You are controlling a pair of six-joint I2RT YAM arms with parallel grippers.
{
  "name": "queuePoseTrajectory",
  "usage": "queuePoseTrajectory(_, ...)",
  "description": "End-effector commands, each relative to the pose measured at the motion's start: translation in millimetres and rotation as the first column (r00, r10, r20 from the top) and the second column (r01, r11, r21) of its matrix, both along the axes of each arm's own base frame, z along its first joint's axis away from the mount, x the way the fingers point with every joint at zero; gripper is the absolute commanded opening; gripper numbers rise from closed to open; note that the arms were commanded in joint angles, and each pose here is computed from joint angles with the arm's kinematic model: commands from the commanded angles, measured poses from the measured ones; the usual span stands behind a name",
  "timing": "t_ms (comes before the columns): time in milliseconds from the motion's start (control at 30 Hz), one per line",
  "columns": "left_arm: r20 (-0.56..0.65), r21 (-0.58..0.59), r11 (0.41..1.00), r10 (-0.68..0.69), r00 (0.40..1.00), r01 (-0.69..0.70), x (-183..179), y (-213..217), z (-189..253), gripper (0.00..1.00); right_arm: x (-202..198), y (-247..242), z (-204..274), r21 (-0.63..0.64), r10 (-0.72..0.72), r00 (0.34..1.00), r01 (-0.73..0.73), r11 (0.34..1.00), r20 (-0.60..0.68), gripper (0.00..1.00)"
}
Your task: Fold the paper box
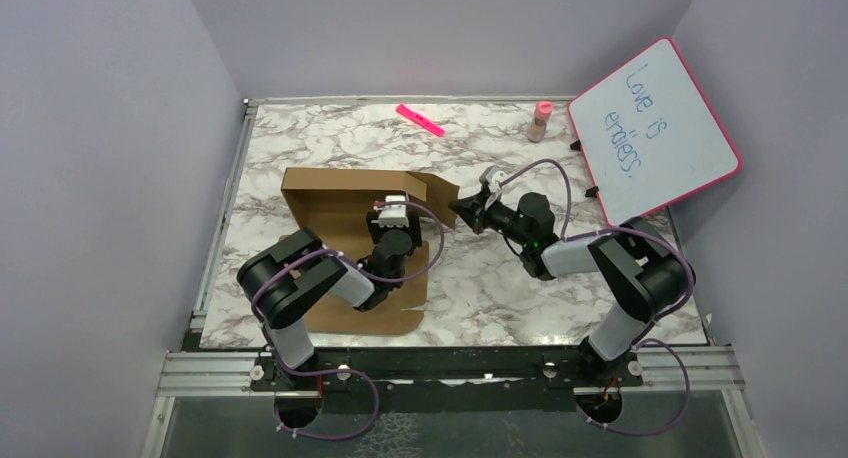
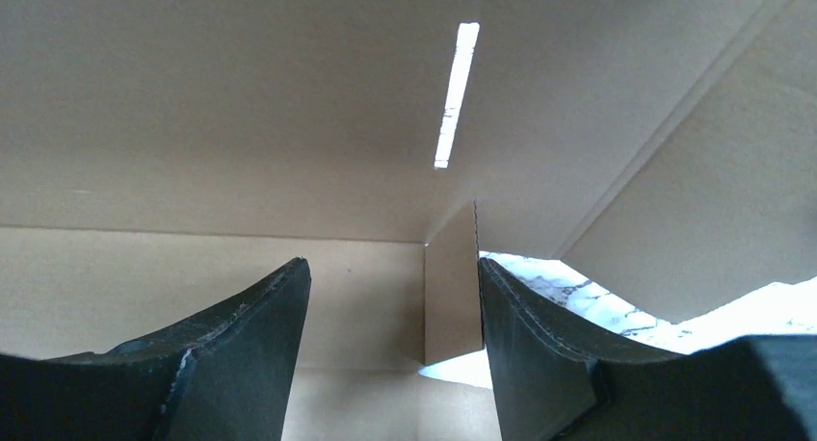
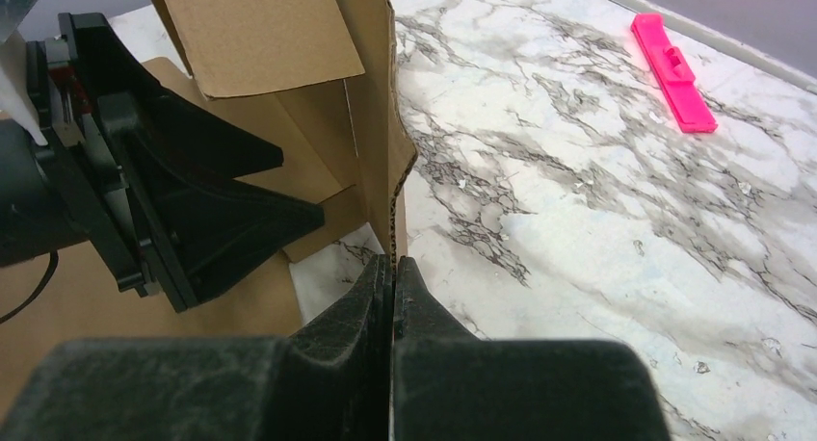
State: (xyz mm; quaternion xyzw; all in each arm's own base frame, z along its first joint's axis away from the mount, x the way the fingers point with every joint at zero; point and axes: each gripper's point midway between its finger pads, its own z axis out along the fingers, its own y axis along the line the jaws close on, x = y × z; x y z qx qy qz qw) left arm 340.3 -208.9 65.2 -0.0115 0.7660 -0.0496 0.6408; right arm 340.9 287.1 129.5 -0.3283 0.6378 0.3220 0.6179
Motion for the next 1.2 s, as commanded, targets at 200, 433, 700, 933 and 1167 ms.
queuePoseTrajectory(200, -0.043, -0.081, 0.996, -0.053, 0.998, 0.049, -2.7, 2.3, -9.5, 0.65, -7.0, 5.2, 9.3, 0.023, 0.038, 0.999, -0.038, 0.999, 0.004, 0.04)
queuePoseTrajectory(433, -0.087, -0.116, 0.99, -0.092, 0.992, 0.081, -3.5, 1.3, -23.1, 0.65, -8.7, 3.8, 27.0, 0.071, 0.027, 1.0, -0.027, 0.997, 0.003, 0.16)
queuePoseTrajectory(700, -0.126, -0.144, 0.985, -0.117, 0.985, 0.099, -5.9, 2.1, -35.6, 0.65, -0.6, -9.2, 54.3, 0.052, -0.041, 0.999, 0.04, 0.998, 0.02, 0.36)
queuePoseTrajectory(933, -0.141, -0.172, 0.979, -0.134, 0.981, 0.109, -11.3, 4.0, -42.0, 0.64, 30.8, -50.2, 76.2, 0.055, -0.219, 0.974, 0.217, 0.975, 0.048, 0.4)
queuePoseTrajectory(1167, -0.143, -0.19, 0.975, -0.141, 0.98, 0.112, -12.2, 5.5, -44.8, 0.64, 60.3, -41.7, 51.2, -0.048, -0.185, 0.983, 0.185, 0.982, 0.006, 0.4)
